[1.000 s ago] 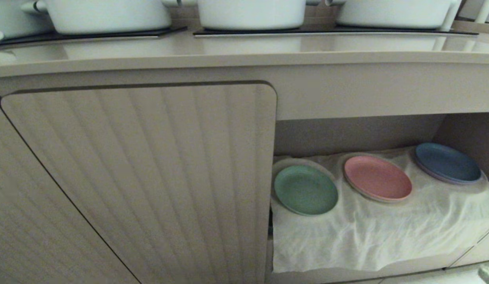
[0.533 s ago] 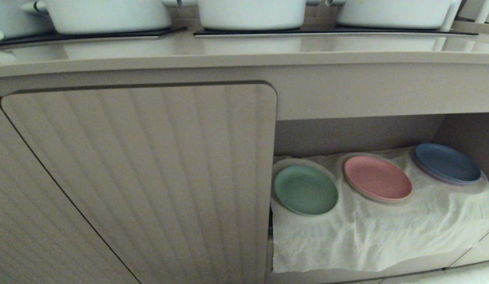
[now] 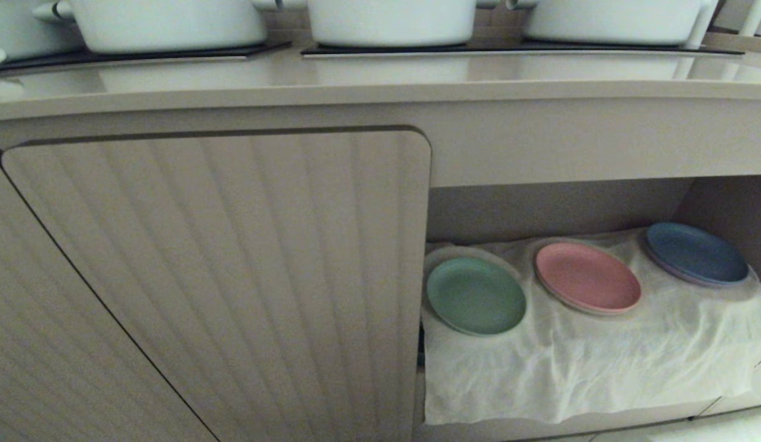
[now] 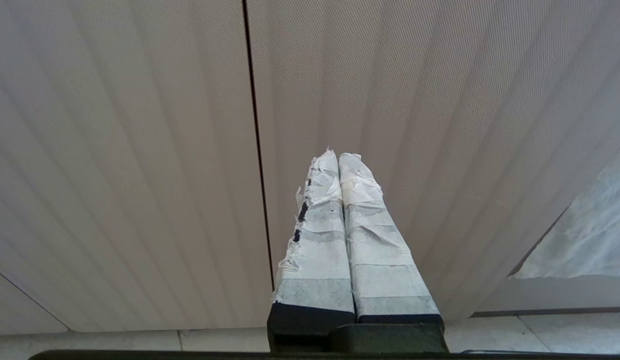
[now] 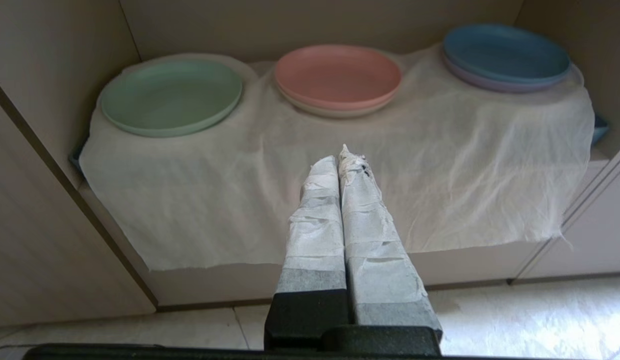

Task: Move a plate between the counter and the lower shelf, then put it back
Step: Pick up the plate in the cupboard

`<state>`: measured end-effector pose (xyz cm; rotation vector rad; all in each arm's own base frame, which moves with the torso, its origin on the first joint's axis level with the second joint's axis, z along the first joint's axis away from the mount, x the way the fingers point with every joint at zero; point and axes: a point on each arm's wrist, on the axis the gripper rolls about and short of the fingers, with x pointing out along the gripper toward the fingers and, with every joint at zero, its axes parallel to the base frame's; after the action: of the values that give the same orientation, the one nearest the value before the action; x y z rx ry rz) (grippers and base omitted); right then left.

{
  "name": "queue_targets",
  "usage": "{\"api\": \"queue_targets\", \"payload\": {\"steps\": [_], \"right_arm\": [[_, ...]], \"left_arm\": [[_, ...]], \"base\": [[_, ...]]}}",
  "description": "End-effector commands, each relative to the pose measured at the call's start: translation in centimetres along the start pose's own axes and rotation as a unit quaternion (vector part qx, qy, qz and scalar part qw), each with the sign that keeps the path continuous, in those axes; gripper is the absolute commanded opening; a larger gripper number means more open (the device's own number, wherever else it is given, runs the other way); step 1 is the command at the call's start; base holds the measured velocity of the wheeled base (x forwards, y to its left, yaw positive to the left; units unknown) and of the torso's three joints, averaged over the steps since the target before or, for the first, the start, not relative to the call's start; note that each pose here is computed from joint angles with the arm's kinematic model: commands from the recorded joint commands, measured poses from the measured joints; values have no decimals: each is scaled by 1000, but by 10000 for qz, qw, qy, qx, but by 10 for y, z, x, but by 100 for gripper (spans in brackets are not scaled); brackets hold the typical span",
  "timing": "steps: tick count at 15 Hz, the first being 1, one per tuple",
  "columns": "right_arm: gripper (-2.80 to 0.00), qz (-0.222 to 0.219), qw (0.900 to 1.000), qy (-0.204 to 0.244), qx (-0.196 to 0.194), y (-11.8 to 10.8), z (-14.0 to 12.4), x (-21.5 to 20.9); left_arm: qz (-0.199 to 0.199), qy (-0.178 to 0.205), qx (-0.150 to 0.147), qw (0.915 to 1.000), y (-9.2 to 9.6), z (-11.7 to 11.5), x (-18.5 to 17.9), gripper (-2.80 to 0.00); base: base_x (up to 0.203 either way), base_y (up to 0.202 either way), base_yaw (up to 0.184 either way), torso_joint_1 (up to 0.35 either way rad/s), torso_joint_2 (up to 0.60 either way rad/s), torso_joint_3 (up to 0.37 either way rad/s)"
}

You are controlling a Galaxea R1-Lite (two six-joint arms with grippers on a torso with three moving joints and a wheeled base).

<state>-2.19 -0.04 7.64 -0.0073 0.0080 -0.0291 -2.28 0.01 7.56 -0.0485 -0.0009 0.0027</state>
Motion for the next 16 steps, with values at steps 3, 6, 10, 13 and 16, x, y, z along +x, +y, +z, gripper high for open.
{"api": "queue_targets", "payload": {"steps": [3, 6, 10, 13, 16], "right_arm": [[-280, -8, 10000, -78, -8, 0, 0, -1], [-280, -8, 10000, -74, -23, 0, 0, -1], [-280, -8, 10000, -70, -23, 0, 0, -1], [-280, -8, 10000, -75, -8, 0, 0, -1], [-280, 0, 10000, -78, 15, 0, 0, -1]], "left_arm": [[1, -3, -3, 10000, 0, 0, 0, -280], [1, -3, -3, 10000, 0, 0, 0, -280], [1, -3, -3, 10000, 0, 0, 0, -280], [1, -3, -3, 10000, 0, 0, 0, -280], [1, -3, -3, 10000, 0, 0, 0, -280]], "base": [[0, 0, 0, 0, 0, 0], [0, 0, 0, 0, 0, 0], [0, 0, 0, 0, 0, 0], [0, 0, 0, 0, 0, 0], [0, 0, 0, 0, 0, 0]]}}
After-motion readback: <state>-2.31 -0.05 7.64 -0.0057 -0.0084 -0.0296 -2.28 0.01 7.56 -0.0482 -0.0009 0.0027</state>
